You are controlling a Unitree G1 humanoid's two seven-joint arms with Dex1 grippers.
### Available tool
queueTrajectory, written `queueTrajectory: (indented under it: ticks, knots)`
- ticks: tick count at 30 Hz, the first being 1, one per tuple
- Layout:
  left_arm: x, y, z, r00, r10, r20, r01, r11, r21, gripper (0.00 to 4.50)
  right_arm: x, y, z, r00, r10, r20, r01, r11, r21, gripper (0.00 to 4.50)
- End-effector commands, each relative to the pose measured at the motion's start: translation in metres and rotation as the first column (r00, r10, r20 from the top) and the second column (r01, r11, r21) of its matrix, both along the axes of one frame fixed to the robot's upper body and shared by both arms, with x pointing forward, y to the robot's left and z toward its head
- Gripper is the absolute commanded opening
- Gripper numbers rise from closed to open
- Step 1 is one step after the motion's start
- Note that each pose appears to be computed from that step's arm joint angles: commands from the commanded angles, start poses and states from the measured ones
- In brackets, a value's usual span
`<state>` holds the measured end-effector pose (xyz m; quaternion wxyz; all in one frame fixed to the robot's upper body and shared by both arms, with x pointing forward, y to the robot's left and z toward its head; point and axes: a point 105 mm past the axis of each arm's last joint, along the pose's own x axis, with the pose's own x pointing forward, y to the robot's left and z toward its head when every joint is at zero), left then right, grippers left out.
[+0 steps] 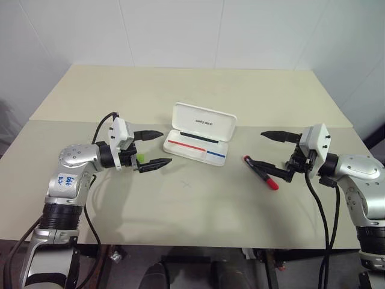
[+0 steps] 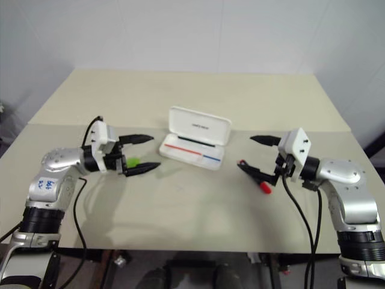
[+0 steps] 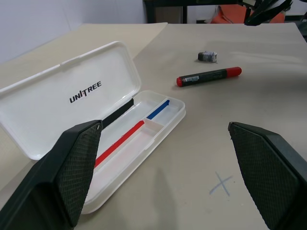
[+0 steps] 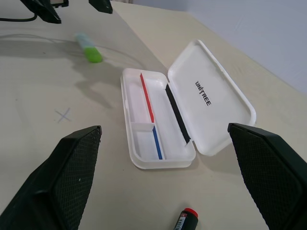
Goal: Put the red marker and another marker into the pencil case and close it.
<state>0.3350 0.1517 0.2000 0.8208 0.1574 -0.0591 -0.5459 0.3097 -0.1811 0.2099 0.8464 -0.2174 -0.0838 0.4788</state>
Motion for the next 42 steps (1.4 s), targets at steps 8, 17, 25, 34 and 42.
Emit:
queueTrajectory:
  ticks: [8, 17, 25, 34, 42]
  knots:
    - [-0.004, 0.003, 0.024, 0.997, -0.011, 0.074, 0.012, 1.000, -0.008, 4.47, 0.010, 0.010, 0.014, 0.999, 0.045, -0.007, -0.046, 0.999, -0.023, 4.50]
    - [-0.004, 0.035, 0.021, 0.997, 0.028, 0.074, -0.033, 0.997, 0.068, 4.47, 0.020, 0.051, 0.018, 0.987, 0.133, -0.095, -0.148, 0.975, -0.168, 4.50]
    - [-0.002, 0.060, 0.016, 0.994, 0.082, 0.067, -0.088, 0.992, 0.094, 4.50, 0.038, 0.067, -0.011, 0.980, 0.123, -0.159, -0.162, 0.951, -0.265, 3.08]
    - [-0.008, 0.054, 0.007, 0.994, 0.079, 0.074, -0.087, 0.991, 0.103, 4.50, 0.051, 0.086, -0.030, 0.960, 0.126, -0.249, -0.213, 0.908, -0.361, 2.85]
    - [-0.014, 0.065, 0.013, 0.989, 0.112, 0.093, -0.123, 0.984, 0.125, 4.50, 0.067, 0.096, -0.048, 0.951, 0.105, -0.290, -0.224, 0.882, -0.415, 2.85]
